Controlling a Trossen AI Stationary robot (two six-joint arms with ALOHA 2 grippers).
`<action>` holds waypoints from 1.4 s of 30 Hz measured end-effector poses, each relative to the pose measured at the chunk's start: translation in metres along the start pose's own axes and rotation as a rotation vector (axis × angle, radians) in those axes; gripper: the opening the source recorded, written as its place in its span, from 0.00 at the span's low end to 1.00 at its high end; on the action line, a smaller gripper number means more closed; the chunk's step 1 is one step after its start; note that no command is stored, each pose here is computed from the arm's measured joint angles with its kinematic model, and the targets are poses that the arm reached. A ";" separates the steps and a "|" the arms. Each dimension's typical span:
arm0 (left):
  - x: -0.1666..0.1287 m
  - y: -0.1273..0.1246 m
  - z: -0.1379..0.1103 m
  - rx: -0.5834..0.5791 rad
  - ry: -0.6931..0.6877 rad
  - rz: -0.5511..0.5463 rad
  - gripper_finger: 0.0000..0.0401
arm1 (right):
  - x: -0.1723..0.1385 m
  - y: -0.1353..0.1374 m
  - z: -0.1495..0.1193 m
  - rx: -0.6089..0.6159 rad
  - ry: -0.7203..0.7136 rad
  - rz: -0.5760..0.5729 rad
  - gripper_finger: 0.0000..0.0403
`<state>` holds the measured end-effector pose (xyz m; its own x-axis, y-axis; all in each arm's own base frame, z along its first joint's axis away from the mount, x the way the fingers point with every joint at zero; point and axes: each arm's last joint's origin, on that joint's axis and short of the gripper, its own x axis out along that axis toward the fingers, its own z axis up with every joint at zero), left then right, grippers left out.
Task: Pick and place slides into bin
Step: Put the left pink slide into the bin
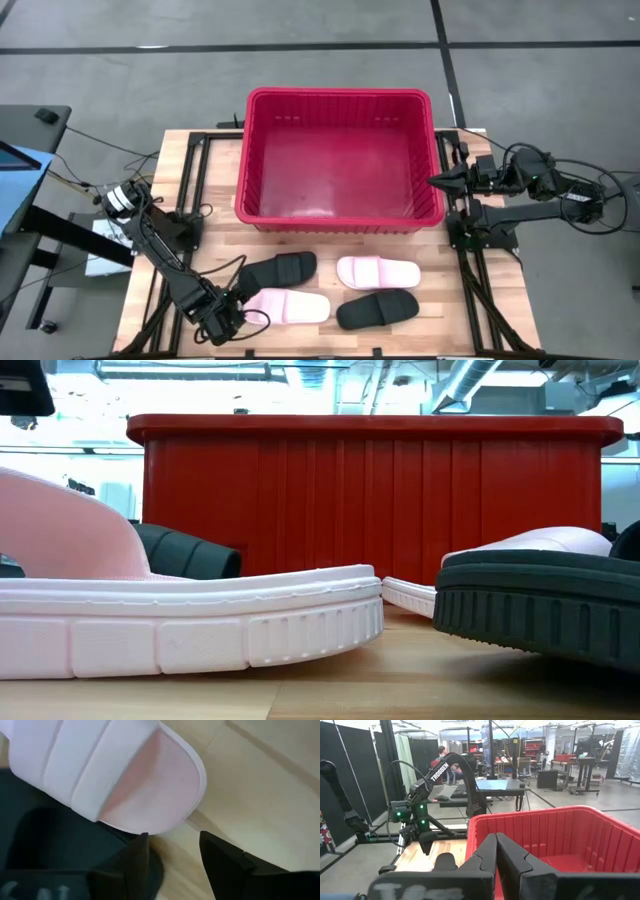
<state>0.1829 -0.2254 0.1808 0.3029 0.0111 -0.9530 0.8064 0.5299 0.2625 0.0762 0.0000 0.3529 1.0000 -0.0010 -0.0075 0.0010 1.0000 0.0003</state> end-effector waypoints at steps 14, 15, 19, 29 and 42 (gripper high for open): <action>0.000 0.001 0.005 0.051 -0.050 0.033 0.42 | 0.000 0.000 0.000 0.000 0.000 0.000 0.00; 0.000 0.001 0.005 0.056 -0.050 0.033 0.42 | 0.000 0.000 0.000 0.000 0.000 0.000 0.00; 0.002 0.001 0.005 0.067 -0.044 0.032 0.42 | 0.000 0.000 0.000 0.000 0.000 0.000 0.00; 0.029 -0.010 0.011 0.169 0.024 0.042 0.42 | 0.000 0.000 0.000 0.000 0.000 0.000 0.00; 0.031 -0.010 0.012 0.152 0.022 0.039 0.31 | 0.000 0.000 0.000 0.000 0.000 0.000 0.00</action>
<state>0.1901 -0.2403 0.1506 0.3258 0.0488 -0.9442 0.8624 0.3939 0.3180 0.0763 0.0000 0.3529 1.0000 -0.0011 -0.0078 0.0011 1.0000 0.0002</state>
